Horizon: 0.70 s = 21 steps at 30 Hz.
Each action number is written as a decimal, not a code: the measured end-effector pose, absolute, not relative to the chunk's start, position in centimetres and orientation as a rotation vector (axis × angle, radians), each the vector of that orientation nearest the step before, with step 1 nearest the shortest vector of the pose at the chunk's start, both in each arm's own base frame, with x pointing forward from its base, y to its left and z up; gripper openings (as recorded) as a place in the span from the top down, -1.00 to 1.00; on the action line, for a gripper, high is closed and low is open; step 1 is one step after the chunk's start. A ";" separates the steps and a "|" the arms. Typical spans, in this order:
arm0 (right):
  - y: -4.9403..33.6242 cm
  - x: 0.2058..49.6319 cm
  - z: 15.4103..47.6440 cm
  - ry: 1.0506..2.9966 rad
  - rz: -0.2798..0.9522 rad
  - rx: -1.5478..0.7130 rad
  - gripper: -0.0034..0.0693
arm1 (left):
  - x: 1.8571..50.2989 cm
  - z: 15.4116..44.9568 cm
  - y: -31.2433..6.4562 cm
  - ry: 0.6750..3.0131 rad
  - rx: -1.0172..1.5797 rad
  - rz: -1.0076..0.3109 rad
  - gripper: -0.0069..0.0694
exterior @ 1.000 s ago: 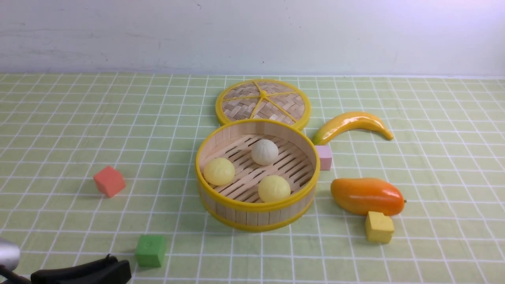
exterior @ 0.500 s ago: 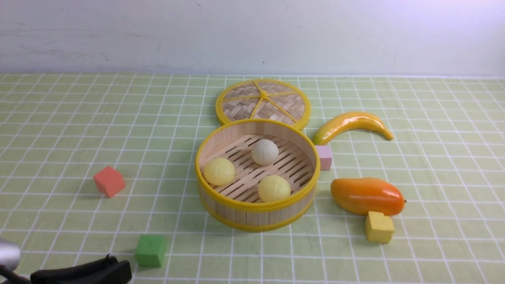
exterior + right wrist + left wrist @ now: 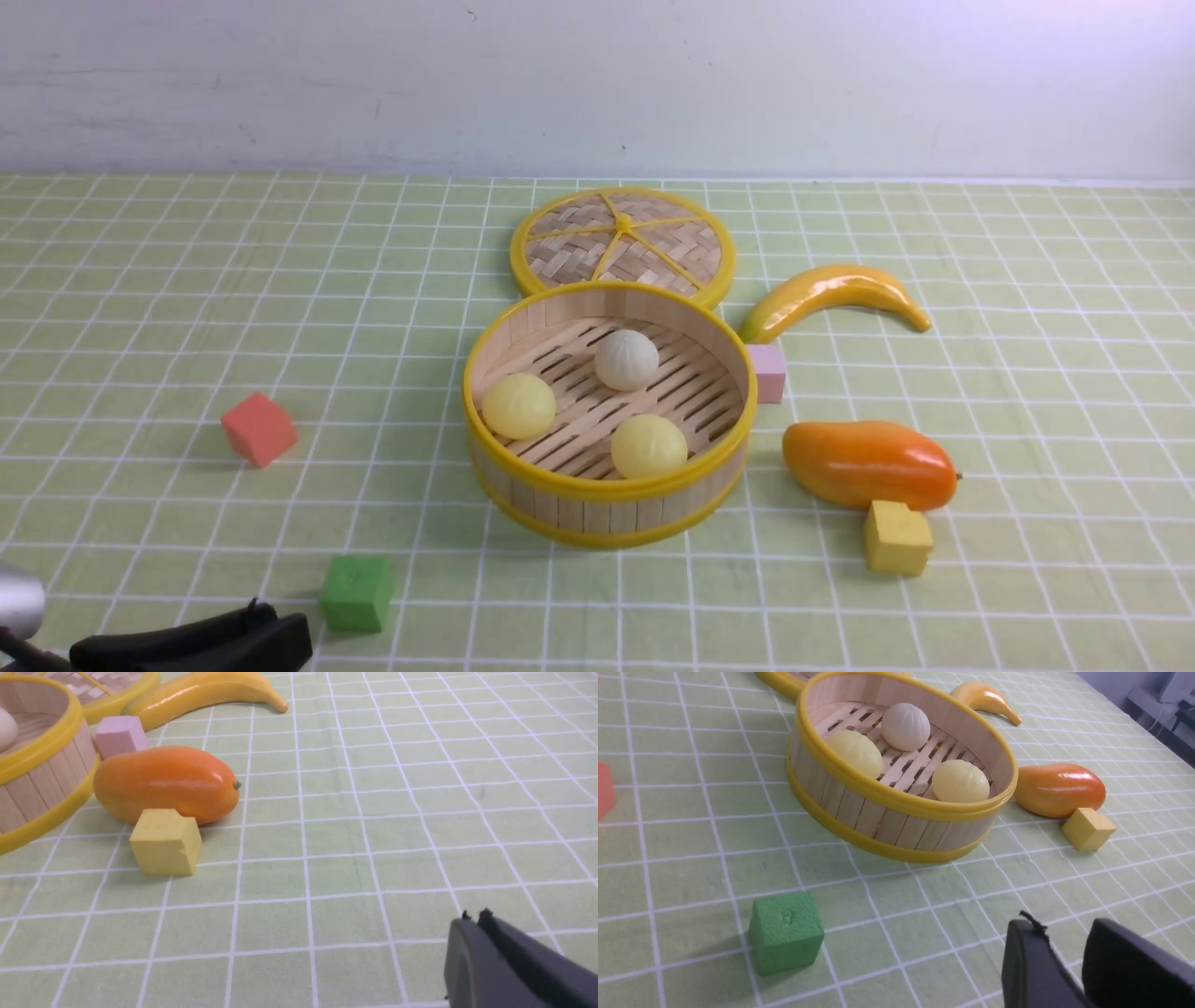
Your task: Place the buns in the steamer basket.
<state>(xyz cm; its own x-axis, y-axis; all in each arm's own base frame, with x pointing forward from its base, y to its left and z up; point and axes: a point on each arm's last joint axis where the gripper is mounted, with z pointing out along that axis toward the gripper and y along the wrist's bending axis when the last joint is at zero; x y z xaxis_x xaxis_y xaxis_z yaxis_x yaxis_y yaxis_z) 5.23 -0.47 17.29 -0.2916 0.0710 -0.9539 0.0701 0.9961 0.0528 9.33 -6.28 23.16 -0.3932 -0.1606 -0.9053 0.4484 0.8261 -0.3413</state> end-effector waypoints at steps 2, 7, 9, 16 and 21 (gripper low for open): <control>-0.5 5.2 17.3 1.868 0.001 0.102 0.89 | 9.4 23.6 -6.2 1.815 0.205 -0.674 0.35; -0.5 5.2 17.3 1.868 0.001 0.102 0.87 | 9.1 24.7 -4.6 1.619 0.109 -0.617 0.34; -0.5 5.2 17.3 1.868 0.001 0.102 0.87 | 8.9 24.8 -3.8 1.588 0.047 -0.584 0.34; -0.5 5.2 17.3 1.868 -0.001 0.101 0.85 | 6.1 22.1 -0.6 1.596 -0.220 -0.337 0.43; -0.5 5.2 17.3 1.869 -0.001 0.101 0.82 | 5.3 17.4 -0.5 1.845 -0.251 -0.271 0.85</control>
